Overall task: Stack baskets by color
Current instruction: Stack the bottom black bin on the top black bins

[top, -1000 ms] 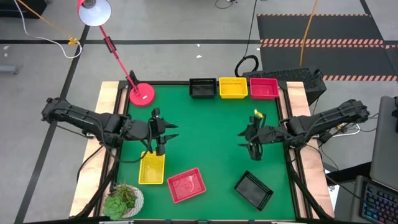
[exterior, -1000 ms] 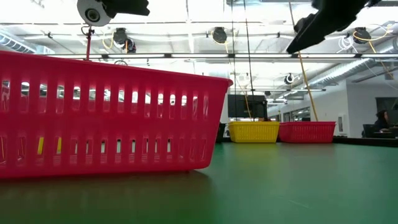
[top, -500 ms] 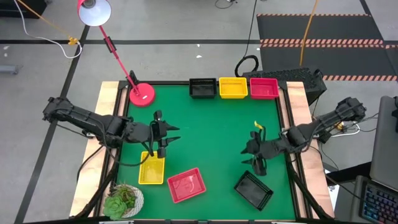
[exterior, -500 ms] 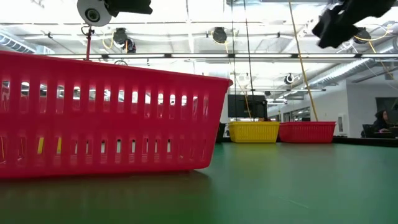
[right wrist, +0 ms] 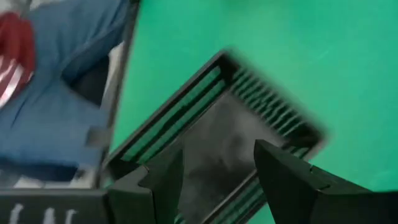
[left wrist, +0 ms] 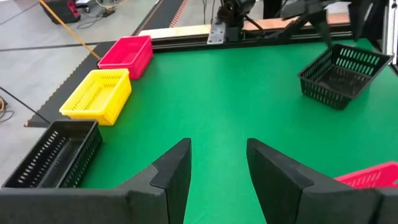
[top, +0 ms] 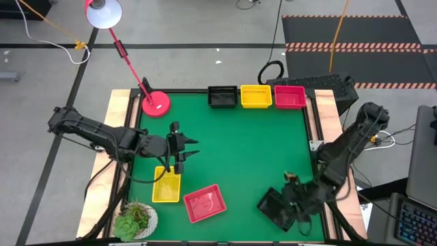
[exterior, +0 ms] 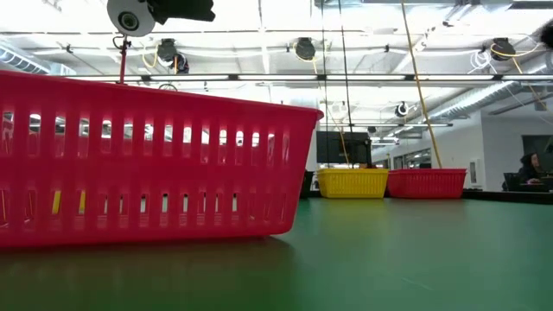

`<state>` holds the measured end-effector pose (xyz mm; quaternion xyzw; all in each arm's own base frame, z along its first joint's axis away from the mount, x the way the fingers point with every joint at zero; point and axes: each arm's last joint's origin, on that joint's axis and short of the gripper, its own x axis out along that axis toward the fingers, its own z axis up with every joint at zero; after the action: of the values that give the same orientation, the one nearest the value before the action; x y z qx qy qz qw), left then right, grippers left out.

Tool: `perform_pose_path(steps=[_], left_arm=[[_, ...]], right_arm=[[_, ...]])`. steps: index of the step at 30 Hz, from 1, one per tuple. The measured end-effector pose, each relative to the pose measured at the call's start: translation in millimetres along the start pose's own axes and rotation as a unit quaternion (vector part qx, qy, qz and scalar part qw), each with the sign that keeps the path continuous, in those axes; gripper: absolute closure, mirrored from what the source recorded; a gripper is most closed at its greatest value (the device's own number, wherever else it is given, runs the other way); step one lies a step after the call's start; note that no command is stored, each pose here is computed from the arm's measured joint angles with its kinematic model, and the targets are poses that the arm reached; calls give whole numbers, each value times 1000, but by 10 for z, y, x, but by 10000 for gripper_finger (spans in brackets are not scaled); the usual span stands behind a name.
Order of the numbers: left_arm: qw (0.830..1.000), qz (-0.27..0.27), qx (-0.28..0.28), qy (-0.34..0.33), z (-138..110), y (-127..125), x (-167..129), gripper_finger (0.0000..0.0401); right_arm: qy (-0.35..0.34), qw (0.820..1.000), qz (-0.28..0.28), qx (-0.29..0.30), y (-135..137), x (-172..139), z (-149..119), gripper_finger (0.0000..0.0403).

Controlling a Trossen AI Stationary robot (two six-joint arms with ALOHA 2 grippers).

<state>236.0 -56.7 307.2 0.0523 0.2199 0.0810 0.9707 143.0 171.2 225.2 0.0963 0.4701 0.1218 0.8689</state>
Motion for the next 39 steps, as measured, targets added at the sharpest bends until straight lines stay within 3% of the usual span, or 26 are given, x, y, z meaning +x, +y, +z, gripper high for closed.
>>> perform_pose_path(steps=[9,19,23,30,39], left_arm=[[1000,3,-5,-8,18,15,6,242],[1000,3,-5,-7,17,16,7,242],[1000,3,-5,-7,17,17,7,242],[1000,3,-5,-9,20,16,7,242],[1000,6,6,-22,42,-2,112,242]], right_arm=[[40,996,58,-59,355,45,-331,216],[69,988,38,-134,433,243,-483,223],[76,984,31,-159,437,305,-508,263],[89,976,37,-195,441,337,-529,382],[68,971,9,-228,421,328,-429,395]])
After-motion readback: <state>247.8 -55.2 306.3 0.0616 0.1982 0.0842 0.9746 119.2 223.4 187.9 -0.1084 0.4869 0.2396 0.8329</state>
